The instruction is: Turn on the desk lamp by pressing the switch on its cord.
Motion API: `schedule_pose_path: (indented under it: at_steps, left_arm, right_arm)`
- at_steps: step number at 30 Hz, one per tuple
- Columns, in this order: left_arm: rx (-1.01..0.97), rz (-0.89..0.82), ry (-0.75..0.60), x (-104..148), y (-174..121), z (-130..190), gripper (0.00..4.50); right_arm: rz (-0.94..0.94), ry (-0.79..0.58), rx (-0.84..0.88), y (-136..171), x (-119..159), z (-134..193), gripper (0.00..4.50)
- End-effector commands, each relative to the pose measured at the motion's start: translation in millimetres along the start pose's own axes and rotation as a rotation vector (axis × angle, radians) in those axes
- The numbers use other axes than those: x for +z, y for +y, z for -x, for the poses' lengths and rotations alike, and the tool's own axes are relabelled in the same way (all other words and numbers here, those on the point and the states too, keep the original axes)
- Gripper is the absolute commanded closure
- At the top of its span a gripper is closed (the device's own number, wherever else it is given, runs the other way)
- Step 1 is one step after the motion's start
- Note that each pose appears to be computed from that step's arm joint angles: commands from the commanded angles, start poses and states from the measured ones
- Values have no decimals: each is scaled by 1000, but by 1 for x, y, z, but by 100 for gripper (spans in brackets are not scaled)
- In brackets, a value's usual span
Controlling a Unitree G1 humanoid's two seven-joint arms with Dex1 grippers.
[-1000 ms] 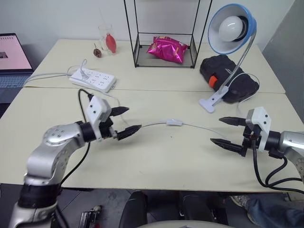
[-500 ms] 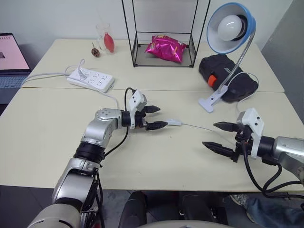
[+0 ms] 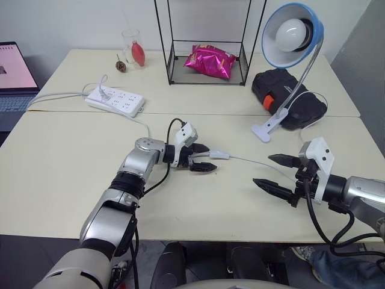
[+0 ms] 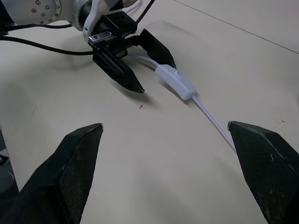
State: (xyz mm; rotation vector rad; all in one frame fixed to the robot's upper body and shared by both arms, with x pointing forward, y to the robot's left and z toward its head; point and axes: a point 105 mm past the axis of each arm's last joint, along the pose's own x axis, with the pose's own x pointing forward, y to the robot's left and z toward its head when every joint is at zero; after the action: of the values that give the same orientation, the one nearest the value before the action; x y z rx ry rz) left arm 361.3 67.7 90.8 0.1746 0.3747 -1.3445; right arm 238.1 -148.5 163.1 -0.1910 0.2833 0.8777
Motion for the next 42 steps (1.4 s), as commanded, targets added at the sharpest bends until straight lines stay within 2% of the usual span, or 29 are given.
schedule_pose_path:
  at_steps: [1,10,15,20,27,36,40,42]
  left_arm:
    - [-20,-27,-13,12,0,-6,0]
    - [-20,40,-41,15,2,-11,0]
    - [-11,40,-42,14,3,-13,98]
    - [-5,31,-61,17,3,-17,217]
    - [16,5,-80,20,4,-19,340]
    - [100,-179,-133,32,6,-12,340]
    - [143,-291,-250,55,-3,-3,340]
    - [159,-333,-293,63,-10,2,340]
  right_arm:
    - [35,-31,8,4,12,0,0]
    - [36,-29,12,6,16,-1,0]
    - [37,-25,11,6,16,-1,0]
    - [41,-22,10,7,18,0,0]
    - [47,-18,11,7,18,0,0]
    - [33,-45,-6,6,18,-1,0]
    - [-52,-99,-23,12,12,0,0]
    - [-159,-156,-28,17,9,-2,0]
